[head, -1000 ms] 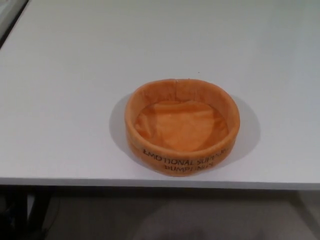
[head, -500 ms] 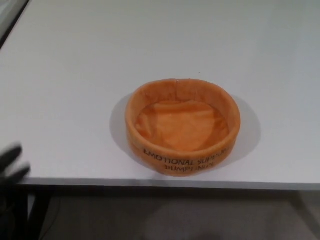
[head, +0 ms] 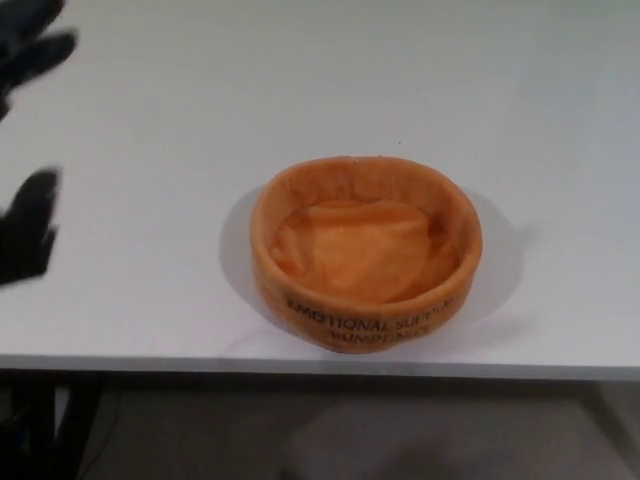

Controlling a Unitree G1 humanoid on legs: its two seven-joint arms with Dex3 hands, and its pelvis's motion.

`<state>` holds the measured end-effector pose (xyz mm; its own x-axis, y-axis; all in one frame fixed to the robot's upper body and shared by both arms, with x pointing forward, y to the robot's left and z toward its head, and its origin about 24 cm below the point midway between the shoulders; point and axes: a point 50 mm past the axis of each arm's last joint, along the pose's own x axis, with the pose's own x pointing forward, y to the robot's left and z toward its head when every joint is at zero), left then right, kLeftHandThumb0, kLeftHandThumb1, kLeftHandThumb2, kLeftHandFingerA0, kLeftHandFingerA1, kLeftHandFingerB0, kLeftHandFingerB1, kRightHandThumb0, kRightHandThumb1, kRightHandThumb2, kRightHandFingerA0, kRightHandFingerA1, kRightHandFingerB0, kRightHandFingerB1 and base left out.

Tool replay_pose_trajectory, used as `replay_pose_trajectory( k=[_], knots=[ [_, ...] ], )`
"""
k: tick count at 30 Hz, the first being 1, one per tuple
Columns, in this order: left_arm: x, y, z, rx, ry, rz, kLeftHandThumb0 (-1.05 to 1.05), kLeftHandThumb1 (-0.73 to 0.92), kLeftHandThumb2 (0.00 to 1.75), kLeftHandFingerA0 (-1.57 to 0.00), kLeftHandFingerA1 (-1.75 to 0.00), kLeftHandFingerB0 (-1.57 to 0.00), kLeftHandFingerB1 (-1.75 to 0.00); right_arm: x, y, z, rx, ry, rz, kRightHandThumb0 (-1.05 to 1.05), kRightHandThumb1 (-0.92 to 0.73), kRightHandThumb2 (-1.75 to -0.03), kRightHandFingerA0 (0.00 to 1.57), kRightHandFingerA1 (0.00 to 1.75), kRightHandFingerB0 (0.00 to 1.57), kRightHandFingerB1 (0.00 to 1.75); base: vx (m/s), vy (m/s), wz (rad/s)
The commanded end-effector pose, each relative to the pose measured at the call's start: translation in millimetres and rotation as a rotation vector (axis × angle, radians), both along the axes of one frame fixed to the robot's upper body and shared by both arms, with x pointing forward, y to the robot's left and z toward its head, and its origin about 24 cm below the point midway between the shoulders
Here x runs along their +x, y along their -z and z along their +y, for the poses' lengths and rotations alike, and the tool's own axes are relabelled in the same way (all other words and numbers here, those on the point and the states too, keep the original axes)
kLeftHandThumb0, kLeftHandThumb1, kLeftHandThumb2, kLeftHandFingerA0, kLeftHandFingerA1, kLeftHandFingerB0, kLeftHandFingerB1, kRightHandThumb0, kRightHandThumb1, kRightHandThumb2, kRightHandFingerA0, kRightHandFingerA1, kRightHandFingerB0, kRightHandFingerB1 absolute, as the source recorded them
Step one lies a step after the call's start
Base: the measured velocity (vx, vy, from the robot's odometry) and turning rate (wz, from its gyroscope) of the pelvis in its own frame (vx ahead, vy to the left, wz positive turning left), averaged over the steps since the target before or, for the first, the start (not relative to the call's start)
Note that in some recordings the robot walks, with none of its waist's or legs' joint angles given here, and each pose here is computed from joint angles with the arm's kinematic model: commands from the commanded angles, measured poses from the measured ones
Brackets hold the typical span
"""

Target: A soft plate is kept in the center of the table close to the robot and the robot uses its left hand to pick up the plate, turns it upside down and places it back on the table

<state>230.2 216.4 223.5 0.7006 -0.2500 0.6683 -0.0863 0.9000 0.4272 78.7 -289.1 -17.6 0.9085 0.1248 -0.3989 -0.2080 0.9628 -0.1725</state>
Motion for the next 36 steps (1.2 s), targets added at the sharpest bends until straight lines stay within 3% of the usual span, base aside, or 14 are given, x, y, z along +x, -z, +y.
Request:
replay_pose_trajectory(
  k=[1, 5, 6, 7, 8, 9, 14, 26, 27, 28, 30, 31, 36],
  knots=[
    [25.7, -16.9, -24.1, 0.095, -0.055, -0.003, -0.99, 0.9, 0.68, -0.29, -0.43, -0.28, -0.3, -1.9, 0.2, -0.5, -0.003, 0.008, -0.001, -0.78, -0.9, -0.68, 0.29, 0.4, 0.24, 0.31, 0.0, 0.0, 0.0],
    [32.9, -22.8, -36.6, 0.115, -0.037, -0.023, -0.96, 0.9, 0.68, -0.28, -0.42, -0.28, -0.29, -1.6, -0.5, -1.1, -0.006, 0.001, -0.006, -0.77, -0.9, -0.68, 0.29, 0.4, 0.23, 0.32, 0.0, 0.0, 0.0],
    [39.4, -28.5, -50.3, 0.157, -0.032, -0.051, -1.01, 0.78, 0.82, -0.28, -0.45, -0.25, -0.34, -1.3, -1.4, -1.7, -0.006, 0.0, -0.005, -0.78, -0.9, -0.68, 0.28, 0.4, 0.23, 0.31, 0.0, 0.0, 0.0],
    [42.0, -30.4, -55.5, 0.168, -0.025, -0.059, -1.02, 0.79, 0.84, -0.29, -0.45, -0.25, -0.34, -1.7, -1.4, -1.7, -0.008, -0.002, -0.004, -0.78, -0.9, -0.68, 0.28, 0.41, 0.23, 0.32, 0.0, 0.0, 0.0],
    [42.9, -31.1, -57.2, 0.17, -0.022, -0.062, -1.02, 0.79, 0.84, -0.29, -0.45, -0.25, -0.34, -1.8, -1.4, -1.6, -0.009, -0.003, -0.003, -0.78, -0.9, -0.68, 0.28, 0.41, 0.23, 0.32, 0.0, 0.0, 0.0],
    [48.0, -33.8, -65.0, 0.168, -0.006, -0.06, -0.95, 0.91, 0.68, -0.31, -0.4, -0.29, -0.3, -0.8, -1.3, -1.5, -0.006, -0.008, 0.001, -0.78, -0.9, -0.68, 0.27, 0.4, 0.22, 0.31, 0.0, 0.0, 0.0],
    [63.9, -38.2, -87.0, 0.183, 0.032, -0.061, -0.94, 0.89, 0.68, -0.32, -0.42, -0.29, -0.31, 3.1, -4.3, -3.2, -0.003, -0.013, -0.008, -0.78, -0.9, -0.68, 0.27, 0.41, 0.22, 0.32, 0.0, 0.0, 0.0],
    [85.0, -1.9, -110.6, 0.504, 0.002, 0.006, -0.94, 0.9, 0.68, -0.26, -0.4, -0.2, -0.27, 7.6, -6.4, -3.6, -0.002, -0.011, -0.01, -0.77, -0.9, -0.68, 0.27, 0.41, 0.24, 0.31, 0.0, 0.0, 0.0],
    [87.8, 2.1, -110.7, 0.546, 0.012, 0.012, -0.92, 0.69, 1.09, -0.22, -0.49, -0.12, -0.41, 8.2, -6.9, -4.1, -0.004, -0.021, -0.008, -0.77, -0.9, -0.68, 0.25, 0.4, 0.23, 0.31, 0.0, 0.0, 0.0],
    [90.3, 5.1, -110.5, 0.59, 0.018, 0.016, -0.96, 0.89, 0.68, -0.29, -0.38, -0.2, -0.27, 9.0, -7.7, -4.5, -0.006, -0.026, -0.009, -0.76, -0.9, -0.68, 0.25, 0.39, 0.22, 0.31, 0.0, 0.0, 0.0],
    [92.4, 7.3, -110.2, 0.629, 0.021, 0.019, -0.97, 0.89, 0.68, -0.29, -0.37, -0.2, -0.27, 9.6, -8.7, -5.0, -0.009, -0.026, -0.013, -0.76, -0.9, -0.68, 0.26, 0.39, 0.23, 0.31, 0.0, 0.0, 0.0],
    [94.0, 9.9, -109.9, 0.679, 0.017, 0.02, -0.96, 0.67, 1.08, -0.21, -0.48, -0.13, -0.4, 10.0, -9.0, -5.4, -0.012, -0.024, -0.013, -0.75, -0.9, -0.68, 0.27, 0.39, 0.24, 0.3, 0.0, 0.0, 0.0],
    [98.7, 22.1, -106.0, 0.83, 0.015, 0.05, -0.97, 0.63, 1.04, -0.24, -0.47, -0.17, -0.4, 11.6, -9.4, -5.3, -0.023, -0.023, -0.018, -0.76, -0.89, -0.68, 0.29, 0.39, 0.24, 0.3, 0.0, 0.0, 0.0]
  ],
)
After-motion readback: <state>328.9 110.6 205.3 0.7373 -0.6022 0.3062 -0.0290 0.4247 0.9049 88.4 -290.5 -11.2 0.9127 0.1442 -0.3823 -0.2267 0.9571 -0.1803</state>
